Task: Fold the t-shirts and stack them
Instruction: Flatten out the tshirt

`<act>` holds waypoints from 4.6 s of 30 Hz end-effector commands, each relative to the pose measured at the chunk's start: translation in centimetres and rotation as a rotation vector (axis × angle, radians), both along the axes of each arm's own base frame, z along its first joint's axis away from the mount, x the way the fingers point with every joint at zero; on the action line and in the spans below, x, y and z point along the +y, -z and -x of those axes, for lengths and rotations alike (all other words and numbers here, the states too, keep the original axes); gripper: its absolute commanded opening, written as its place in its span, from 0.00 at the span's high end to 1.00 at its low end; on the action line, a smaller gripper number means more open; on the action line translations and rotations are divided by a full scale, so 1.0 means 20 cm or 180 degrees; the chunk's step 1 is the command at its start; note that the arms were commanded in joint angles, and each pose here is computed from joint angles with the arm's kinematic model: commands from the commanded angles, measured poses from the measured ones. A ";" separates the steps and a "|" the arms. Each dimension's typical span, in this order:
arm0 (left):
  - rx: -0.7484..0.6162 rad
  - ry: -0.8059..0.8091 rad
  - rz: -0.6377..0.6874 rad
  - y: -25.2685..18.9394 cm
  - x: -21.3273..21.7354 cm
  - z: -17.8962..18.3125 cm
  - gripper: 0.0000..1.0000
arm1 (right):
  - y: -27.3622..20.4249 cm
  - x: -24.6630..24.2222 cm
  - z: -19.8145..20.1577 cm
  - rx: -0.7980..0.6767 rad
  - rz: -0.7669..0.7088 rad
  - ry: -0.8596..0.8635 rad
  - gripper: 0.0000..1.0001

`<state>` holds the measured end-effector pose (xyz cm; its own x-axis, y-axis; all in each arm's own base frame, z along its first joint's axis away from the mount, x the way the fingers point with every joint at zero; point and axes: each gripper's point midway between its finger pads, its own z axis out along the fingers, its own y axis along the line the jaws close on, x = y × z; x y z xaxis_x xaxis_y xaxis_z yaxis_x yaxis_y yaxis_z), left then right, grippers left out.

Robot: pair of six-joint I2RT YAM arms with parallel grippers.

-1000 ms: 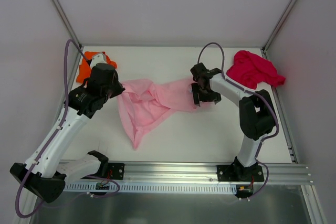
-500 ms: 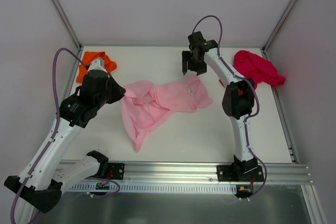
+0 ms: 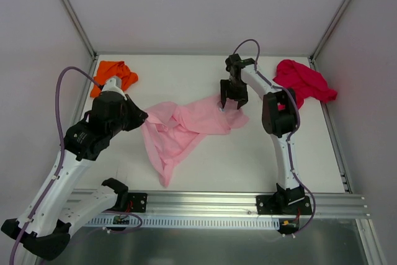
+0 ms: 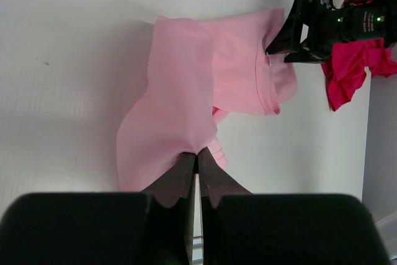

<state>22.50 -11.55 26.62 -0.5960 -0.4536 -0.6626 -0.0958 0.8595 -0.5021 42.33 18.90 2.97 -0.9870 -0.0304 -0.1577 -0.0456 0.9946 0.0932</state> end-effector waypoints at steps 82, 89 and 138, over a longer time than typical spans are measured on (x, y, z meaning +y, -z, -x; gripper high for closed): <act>-0.0159 0.0146 -0.0082 -0.06 -0.06 -0.11 1.00 | -0.03 0.16 0.65 0.0591 -0.0601 -0.0831 0.48; -0.0143 0.0175 -0.0070 -0.06 -0.07 -0.10 1.00 | -0.05 0.24 0.53 0.0456 -0.0674 -0.0882 0.84; 0.0027 0.0377 0.0034 0.07 -0.17 -0.08 1.00 | -0.33 0.40 0.47 -0.0579 -0.1089 -0.1144 0.18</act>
<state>24.13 -14.45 24.76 -0.6635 -0.3885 -0.6394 -0.0292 0.8674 -0.4967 31.45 25.01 8.83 -0.8857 -0.3014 -0.3532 -0.4160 0.8529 0.3155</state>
